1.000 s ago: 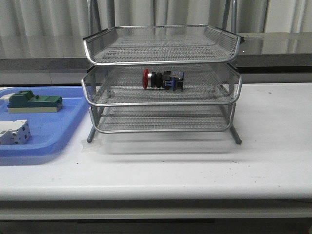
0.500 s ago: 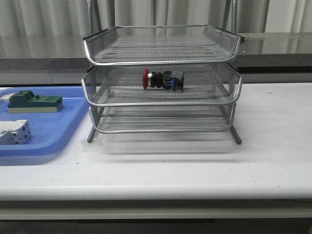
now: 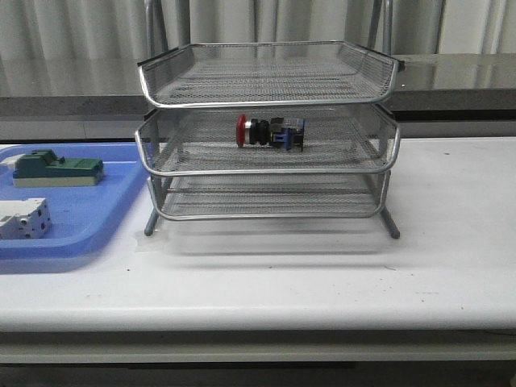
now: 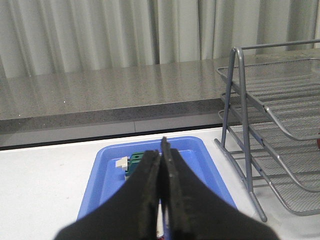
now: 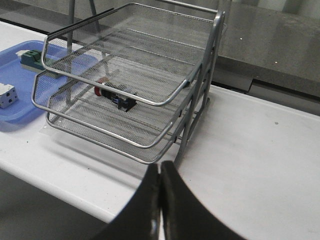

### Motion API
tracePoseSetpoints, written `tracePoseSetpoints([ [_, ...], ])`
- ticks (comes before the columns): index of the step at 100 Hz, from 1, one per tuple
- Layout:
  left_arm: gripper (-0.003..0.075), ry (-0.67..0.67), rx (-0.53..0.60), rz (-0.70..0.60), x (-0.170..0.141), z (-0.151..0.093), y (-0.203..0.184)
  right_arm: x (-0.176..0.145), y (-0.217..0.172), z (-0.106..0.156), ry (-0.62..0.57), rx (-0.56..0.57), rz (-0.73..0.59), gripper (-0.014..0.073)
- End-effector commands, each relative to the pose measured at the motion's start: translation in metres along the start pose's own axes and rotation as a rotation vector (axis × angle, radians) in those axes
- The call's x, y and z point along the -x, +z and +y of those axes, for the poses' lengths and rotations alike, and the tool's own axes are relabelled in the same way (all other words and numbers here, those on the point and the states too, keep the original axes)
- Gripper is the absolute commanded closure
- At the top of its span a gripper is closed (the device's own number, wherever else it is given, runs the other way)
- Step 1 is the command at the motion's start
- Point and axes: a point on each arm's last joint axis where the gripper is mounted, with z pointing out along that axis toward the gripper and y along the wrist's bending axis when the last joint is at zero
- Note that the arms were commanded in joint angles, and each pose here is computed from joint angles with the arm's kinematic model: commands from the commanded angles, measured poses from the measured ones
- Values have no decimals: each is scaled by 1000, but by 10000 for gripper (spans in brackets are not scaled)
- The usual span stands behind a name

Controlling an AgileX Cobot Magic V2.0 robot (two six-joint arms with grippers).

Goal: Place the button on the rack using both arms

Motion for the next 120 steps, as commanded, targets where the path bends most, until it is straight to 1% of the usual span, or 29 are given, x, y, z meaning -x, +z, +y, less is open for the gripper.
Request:
tracePoseSetpoints([
  [1, 740, -24, 40, -77, 14, 4, 0, 11, -2, -4, 16, -40, -60, 655],
  [12, 740, -24, 40, -77, 14, 4, 0, 11, -2, -4, 12, -43, -70, 655],
  [27, 740, -24, 40, -77, 14, 4, 0, 10, -7, -3, -29, -54, -74, 655],
  [35, 740, -24, 40, -77, 14, 4, 0, 5, -10, -4, -17, -79, -76, 655],
  [43, 740, -24, 40, -77, 14, 4, 0, -5, -9, -7, 9, -127, -73, 655],
  [53, 740, -24, 40, -77, 14, 4, 0, -18, -10, -11, 62, -188, -101, 655],
  [58, 740, -24, 40, -77, 14, 4, 0, -25, -11, -12, 94, -216, -131, 655],
  [73, 740, -24, 40, -77, 14, 4, 0, -46, -10, -15, 138, -288, -229, 655],
  [91, 740, -24, 40, -77, 14, 4, 0, -75, -7, -14, 177, -317, -315, 655],
  [120, 740, -24, 40, -77, 14, 4, 0, -110, 1, -10, 184, -318, -349, 655],
])
